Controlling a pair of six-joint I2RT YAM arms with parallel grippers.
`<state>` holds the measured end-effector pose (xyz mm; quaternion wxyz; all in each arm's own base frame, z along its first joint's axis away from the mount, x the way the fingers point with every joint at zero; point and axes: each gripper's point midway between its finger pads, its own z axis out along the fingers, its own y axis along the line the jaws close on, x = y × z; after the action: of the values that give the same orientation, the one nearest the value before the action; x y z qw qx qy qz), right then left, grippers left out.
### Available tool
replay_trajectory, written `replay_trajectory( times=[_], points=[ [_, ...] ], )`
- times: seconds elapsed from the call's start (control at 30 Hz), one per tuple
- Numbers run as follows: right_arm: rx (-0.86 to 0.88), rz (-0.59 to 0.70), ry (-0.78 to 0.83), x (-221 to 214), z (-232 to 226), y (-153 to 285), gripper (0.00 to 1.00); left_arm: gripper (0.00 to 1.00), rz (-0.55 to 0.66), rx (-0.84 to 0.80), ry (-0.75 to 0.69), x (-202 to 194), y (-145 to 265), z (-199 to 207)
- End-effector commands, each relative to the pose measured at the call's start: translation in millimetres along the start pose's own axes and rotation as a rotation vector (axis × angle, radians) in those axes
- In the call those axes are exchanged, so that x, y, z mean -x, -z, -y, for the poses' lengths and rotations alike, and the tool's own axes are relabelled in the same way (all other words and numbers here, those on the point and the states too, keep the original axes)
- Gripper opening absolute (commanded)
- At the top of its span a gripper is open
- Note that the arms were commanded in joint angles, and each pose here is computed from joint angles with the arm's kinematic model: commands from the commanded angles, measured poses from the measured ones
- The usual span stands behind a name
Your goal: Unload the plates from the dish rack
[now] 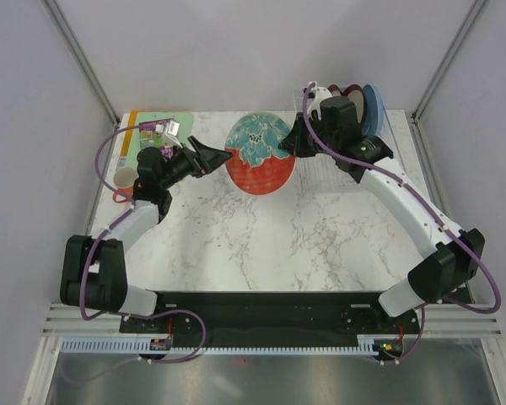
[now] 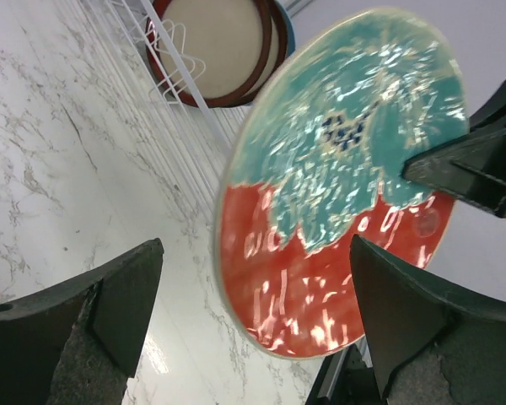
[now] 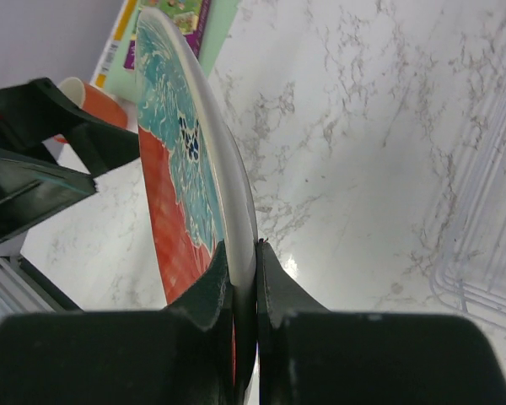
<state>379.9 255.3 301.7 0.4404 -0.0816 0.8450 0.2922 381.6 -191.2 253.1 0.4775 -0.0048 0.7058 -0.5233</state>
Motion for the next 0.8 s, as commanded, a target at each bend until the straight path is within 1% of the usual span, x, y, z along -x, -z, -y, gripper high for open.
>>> replay_trajectory(
  times=[0.0,0.07,0.13,0.17,0.23,0.27,0.33,0.43,0.47,0.5,0.53,0.6,0.63,0.73,0.77],
  points=[
    [0.237,0.299,0.008,84,-64,51,0.0,0.98,0.02,-0.01,-0.013,0,-1,0],
    [0.277,0.288,-0.012,79,-68,48,0.0,0.98,0.015,-0.019,-0.002,-3,-4,0],
    [0.315,0.289,-0.037,76,-73,46,0.0,0.98,0.01,-0.063,0.012,-5,-9,5],
    [0.326,0.269,-0.046,68,-72,42,0.0,0.98,0.012,-0.081,0.038,-5,-10,8],
    [0.354,0.272,-0.064,66,-76,40,0.0,0.97,0.021,-0.138,0.037,-4,-12,15],
    [0.363,0.256,-0.073,59,-75,36,0.0,0.97,0.021,-0.148,0.072,-5,-12,16],
    [0.396,0.255,-0.083,57,-78,36,0.0,0.93,0.032,-0.193,0.072,-4,-13,21],
    [0.388,0.244,-0.092,49,-73,31,0.0,0.65,0.017,-0.217,0.091,-8,-11,22],
    [0.384,0.24,-0.091,47,-72,29,0.0,0.49,0.009,-0.217,0.095,-12,-10,22],
    [0.379,0.24,-0.093,46,-70,29,0.0,0.4,0.008,-0.214,0.097,-14,-9,21],
    [0.37,0.237,-0.097,45,-68,26,0.0,0.24,0.005,-0.208,0.101,-15,-7,21],
    [0.367,0.23,-0.1,43,-66,22,0.0,0.12,-0.003,-0.188,0.097,-21,-5,16],
    [0.363,0.225,-0.104,42,-64,20,0.0,0.02,-0.013,-0.169,0.1,-24,-3,13],
    [0.379,0.198,-0.112,36,-65,12,0.0,0.02,-0.043,-0.122,0.098,-34,0,4],
    [0.382,0.193,-0.115,35,-65,10,0.1,0.02,-0.048,-0.105,0.098,-35,0,1]
  ],
)
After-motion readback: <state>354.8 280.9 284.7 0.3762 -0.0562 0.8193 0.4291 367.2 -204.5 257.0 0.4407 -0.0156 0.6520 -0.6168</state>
